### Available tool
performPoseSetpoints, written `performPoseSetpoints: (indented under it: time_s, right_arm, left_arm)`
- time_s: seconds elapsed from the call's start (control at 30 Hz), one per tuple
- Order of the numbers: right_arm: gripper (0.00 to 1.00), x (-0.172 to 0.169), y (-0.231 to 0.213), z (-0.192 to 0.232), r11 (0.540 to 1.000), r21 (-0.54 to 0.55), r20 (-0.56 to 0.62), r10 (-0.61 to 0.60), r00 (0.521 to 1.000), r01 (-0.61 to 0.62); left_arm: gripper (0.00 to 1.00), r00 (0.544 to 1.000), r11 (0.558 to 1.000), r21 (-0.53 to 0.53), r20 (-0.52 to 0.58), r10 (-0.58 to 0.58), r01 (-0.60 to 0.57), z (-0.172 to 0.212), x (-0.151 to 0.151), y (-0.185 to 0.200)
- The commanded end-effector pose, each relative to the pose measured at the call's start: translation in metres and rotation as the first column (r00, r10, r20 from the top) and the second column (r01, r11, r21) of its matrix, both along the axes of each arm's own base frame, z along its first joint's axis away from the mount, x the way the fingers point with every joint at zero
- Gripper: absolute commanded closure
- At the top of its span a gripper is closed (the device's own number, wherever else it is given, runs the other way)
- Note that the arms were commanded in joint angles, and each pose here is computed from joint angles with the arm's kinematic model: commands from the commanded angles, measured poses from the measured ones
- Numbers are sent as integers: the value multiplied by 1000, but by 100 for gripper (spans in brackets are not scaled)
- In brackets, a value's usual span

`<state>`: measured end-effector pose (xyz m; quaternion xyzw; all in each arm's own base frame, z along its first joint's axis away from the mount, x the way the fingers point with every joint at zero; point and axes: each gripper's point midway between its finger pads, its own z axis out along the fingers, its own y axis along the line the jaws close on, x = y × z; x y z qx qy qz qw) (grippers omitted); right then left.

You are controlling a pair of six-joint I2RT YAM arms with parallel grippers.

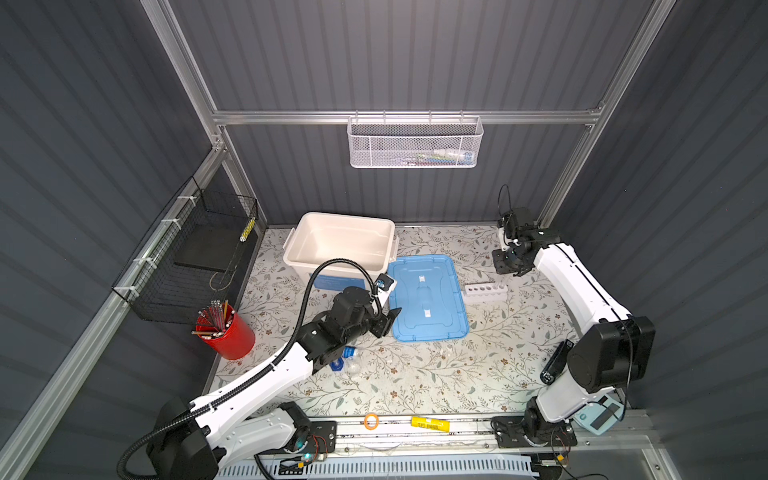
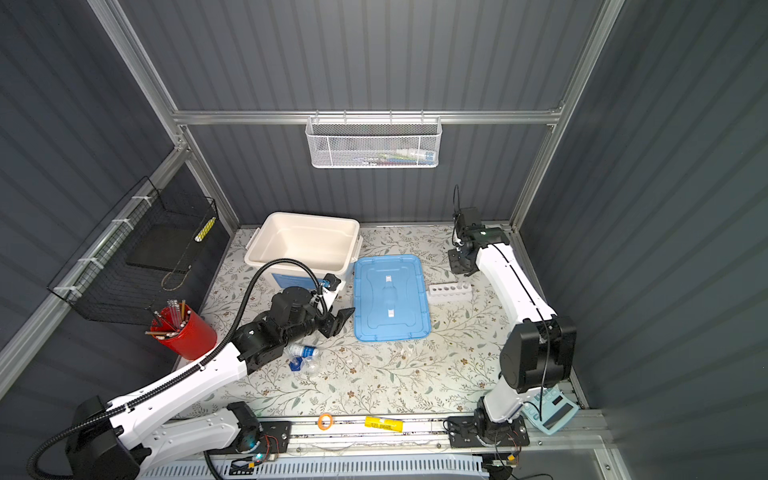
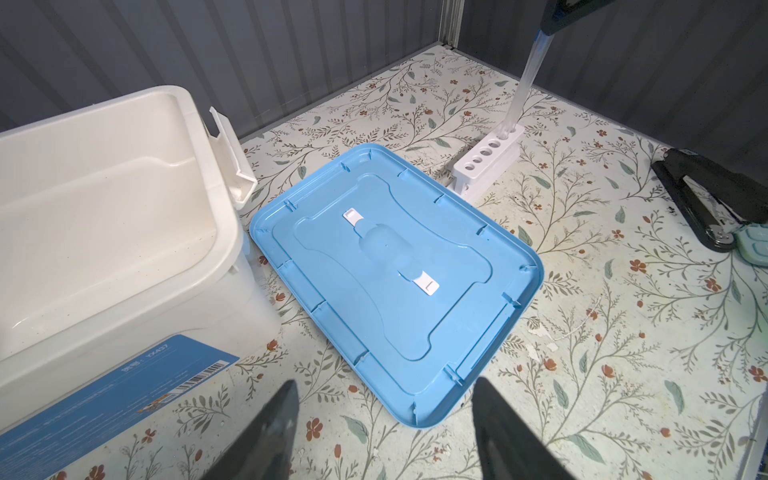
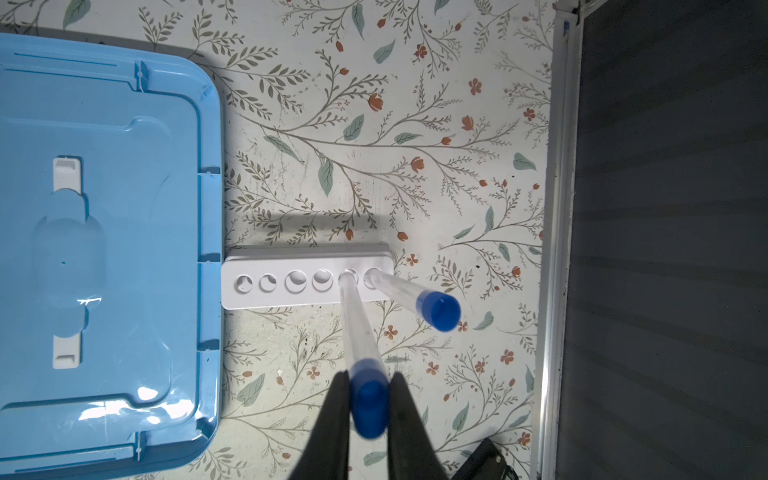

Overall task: Organize the chemistry lab equipment
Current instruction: 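Lower the blue-capped tube into a rack hole beside the first tube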

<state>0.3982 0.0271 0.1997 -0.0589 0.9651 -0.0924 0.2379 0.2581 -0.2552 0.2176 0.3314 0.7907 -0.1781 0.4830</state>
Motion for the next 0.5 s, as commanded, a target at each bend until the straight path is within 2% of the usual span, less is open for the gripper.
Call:
performPoseSetpoints:
  time_s: [0.0,0.47]
  right_arm:
    - [99,-2,0,-2,1000,9,0,0,1000,0]
    - [98,1,1,-13,1000,17,-5,3,1000,-3]
  left_arm:
    - [34,1000,1000,0,21,2,-2,10,4,1]
    - [34,1000,1000,7,16,5,-5,8,5,1]
